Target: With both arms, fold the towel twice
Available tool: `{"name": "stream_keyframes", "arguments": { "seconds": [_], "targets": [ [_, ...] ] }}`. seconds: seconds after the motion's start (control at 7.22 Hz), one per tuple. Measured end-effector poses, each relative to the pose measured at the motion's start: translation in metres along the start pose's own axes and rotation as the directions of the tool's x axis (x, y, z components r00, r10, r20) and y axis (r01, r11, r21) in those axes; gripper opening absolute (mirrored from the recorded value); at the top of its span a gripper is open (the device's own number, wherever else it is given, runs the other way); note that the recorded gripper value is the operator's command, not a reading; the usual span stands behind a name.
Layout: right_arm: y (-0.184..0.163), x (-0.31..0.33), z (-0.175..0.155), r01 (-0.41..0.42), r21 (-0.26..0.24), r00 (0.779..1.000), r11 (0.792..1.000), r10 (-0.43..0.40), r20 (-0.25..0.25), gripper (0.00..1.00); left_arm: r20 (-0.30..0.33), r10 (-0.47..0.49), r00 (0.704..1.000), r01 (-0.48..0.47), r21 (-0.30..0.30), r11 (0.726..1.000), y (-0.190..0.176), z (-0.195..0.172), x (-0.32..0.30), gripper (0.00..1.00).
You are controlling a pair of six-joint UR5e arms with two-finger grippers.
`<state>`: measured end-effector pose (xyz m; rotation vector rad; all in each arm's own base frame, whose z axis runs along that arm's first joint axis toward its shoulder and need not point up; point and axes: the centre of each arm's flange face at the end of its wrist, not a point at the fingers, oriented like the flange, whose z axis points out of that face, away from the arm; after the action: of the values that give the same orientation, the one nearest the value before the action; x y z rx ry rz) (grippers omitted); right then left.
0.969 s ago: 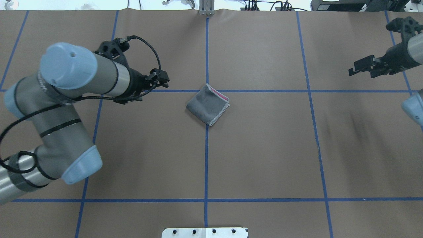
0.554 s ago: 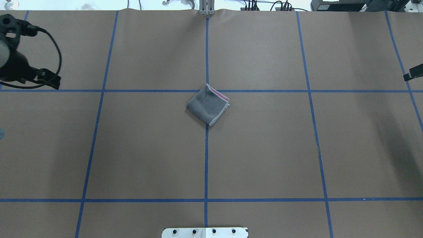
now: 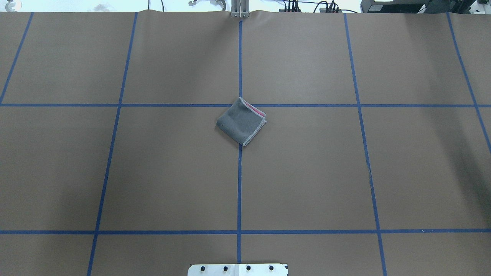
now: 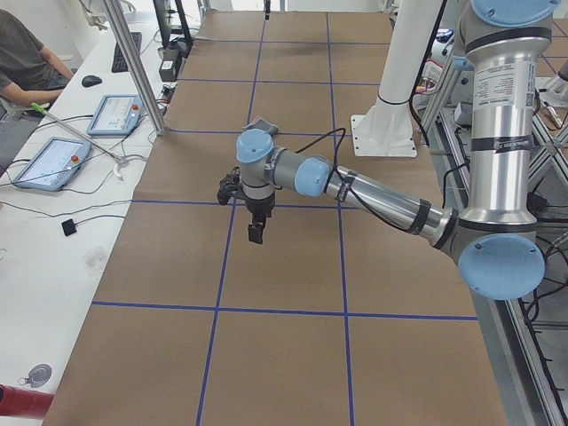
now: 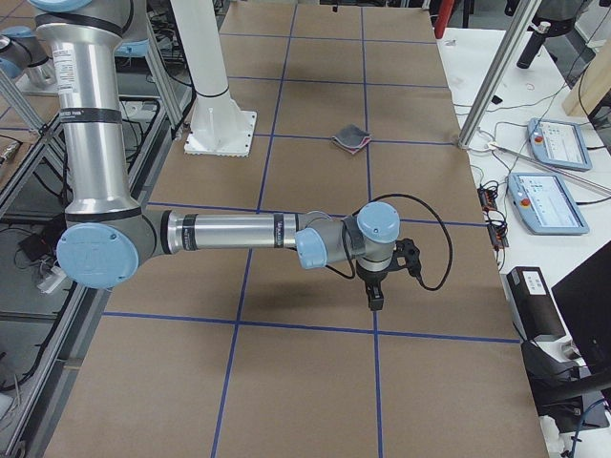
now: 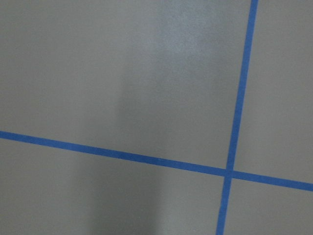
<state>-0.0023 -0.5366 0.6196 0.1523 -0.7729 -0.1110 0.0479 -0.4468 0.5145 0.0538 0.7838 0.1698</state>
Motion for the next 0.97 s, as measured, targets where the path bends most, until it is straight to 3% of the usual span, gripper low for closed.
{"name": "stream_keyframes", "arguments": {
  "seconds": [0.28, 0.97],
  "targets": [
    [0.011, 0.008, 0.002, -0.015, -0.010, 1.000, 1.000, 0.015, -0.003, 1.00, -0.016, -0.055, 0.998, 0.055, -0.005, 0.998, 0.022, -0.002, -0.031, 1.00],
    [0.027, 0.021, 0.000, -0.043, -0.012, 0.999, 0.999, 0.043, -0.005, 1.00, -0.009, -0.109, 0.994, 0.109, -0.027, 0.994, 0.031, 0.008, -0.068, 1.00]
  ]
}}
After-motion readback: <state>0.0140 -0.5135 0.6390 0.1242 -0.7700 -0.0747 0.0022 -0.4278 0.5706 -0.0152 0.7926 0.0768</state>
